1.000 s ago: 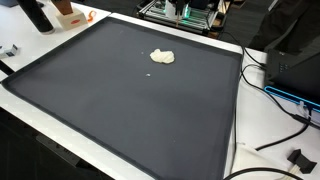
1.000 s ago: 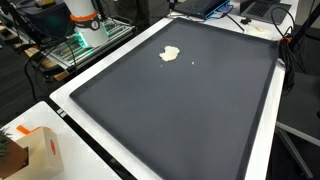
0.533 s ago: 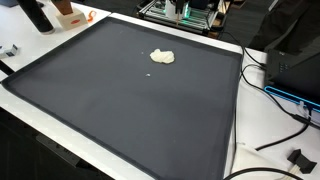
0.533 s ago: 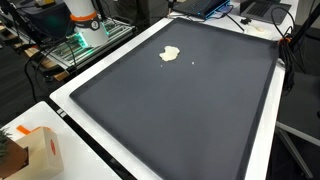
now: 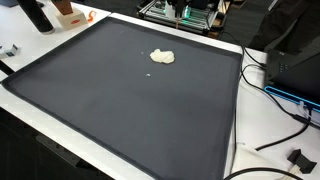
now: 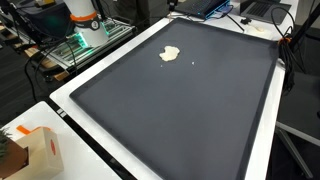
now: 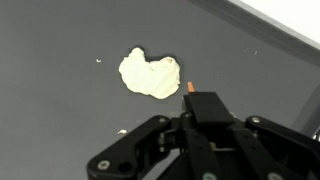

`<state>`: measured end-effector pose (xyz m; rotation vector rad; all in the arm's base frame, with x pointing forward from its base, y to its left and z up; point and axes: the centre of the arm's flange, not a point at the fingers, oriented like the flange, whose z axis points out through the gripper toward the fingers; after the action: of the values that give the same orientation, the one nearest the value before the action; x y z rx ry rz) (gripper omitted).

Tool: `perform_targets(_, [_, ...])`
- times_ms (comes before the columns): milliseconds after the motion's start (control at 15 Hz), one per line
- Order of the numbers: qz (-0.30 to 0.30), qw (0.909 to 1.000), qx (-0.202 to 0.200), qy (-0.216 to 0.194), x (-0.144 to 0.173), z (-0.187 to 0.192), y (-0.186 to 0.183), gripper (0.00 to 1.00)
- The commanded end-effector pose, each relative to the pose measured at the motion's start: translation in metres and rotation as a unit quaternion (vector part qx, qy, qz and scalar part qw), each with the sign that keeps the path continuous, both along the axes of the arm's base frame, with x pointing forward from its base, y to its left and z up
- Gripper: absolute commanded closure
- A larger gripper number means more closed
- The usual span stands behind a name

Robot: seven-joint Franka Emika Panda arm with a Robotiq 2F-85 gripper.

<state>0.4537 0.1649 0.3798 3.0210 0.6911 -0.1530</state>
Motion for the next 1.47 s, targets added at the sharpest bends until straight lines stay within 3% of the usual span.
perform_targets(0, [-0.008, 0.9999, 0.013, -0.003, 0.0, -0.029, -0.012, 0.97])
perform_targets(733, [-0.005, 0.9987, 0.032, -0.04, 0.001, -0.089, -0.03, 0.97])
perform_targets(1400, [-0.005, 0.9983, 0.014, -0.057, 0.014, -0.12, -0.035, 0.97])
